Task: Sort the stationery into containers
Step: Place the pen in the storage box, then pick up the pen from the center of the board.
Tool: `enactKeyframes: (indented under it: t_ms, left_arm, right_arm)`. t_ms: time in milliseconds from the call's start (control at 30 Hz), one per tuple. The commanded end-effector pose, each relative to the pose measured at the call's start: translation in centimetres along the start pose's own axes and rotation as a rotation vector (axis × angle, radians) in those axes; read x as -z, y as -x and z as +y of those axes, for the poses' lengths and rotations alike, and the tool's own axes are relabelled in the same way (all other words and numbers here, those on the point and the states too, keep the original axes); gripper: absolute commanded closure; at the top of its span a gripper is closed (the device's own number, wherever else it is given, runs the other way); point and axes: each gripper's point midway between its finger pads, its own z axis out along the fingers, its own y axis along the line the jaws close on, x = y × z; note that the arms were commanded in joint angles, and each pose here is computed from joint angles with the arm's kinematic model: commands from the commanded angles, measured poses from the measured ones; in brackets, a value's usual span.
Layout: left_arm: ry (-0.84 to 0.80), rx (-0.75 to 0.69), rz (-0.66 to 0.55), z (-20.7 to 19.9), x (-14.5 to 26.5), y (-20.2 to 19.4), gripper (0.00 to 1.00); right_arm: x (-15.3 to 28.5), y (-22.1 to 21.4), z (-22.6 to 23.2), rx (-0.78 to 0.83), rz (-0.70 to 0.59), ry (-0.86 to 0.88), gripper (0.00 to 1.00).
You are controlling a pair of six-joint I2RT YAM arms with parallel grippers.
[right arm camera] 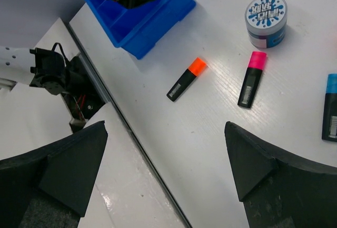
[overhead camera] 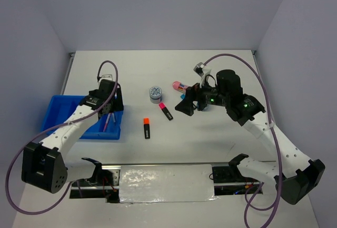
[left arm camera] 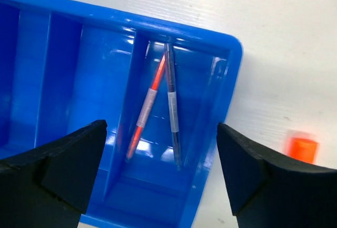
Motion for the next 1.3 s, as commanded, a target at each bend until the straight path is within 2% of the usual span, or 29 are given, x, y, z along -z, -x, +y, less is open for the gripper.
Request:
enactKeyframes:
  t_ms: [0,200,300,467,600,833,933,1100,1267]
  left_arm:
    - [-0.058,0.058,-0.058,-0.6,2.3,2.7,0.01]
    - [-0.150,0.126,-0.041,-1.9,5.4,4.5,0.01]
    - [-0.163,0.158,0.008,-2.6,6.5,4.7,0.01]
    - [-0.230,0.157,0.034,-7.8,9.0,4.6,0.01]
    - [-0.214,0.128,0.121,-12.3,9.4,0.9,0.01]
    - [-0.129,0.137,0.255,-15.2,6.0,-6.1,0.01]
    - [-0.140,0.098,0.302,-16.7,4.3,-7.7,0.01]
    - [-0.100,0.057,0.368,-17.1,2.0,-10.6,0.01]
    - [-0.114,0.065,0.403,-17.6,0.9,-12.4,0.03]
  right_arm:
    - [-0.4,0.6,-0.4,-0.010,-0.019,-0.017,0.00]
    - [-1.5,-0.3,-4.1,-0.124,0.021,-0.229,0.00]
    - [-1.8,-0.8,-5.8,-0.186,0.032,-0.328,0.00]
    - [-2.2,-1.9,-7.6,-0.237,0.062,-0.420,0.00]
    - [-2.5,-1.8,-7.0,-0.213,0.059,-0.376,0.00]
    - [-0.9,-0.4,-6.1,-0.144,0.020,-0.370,0.00]
    - [-0.6,-1.2,-5.9,-0.144,0.043,-0.358,0.00]
    - [0.0,-2.5,-5.7,-0.145,0.044,-0.352,0.00]
    - [0.3,-2.8,-5.7,-0.130,0.054,-0.355,0.00]
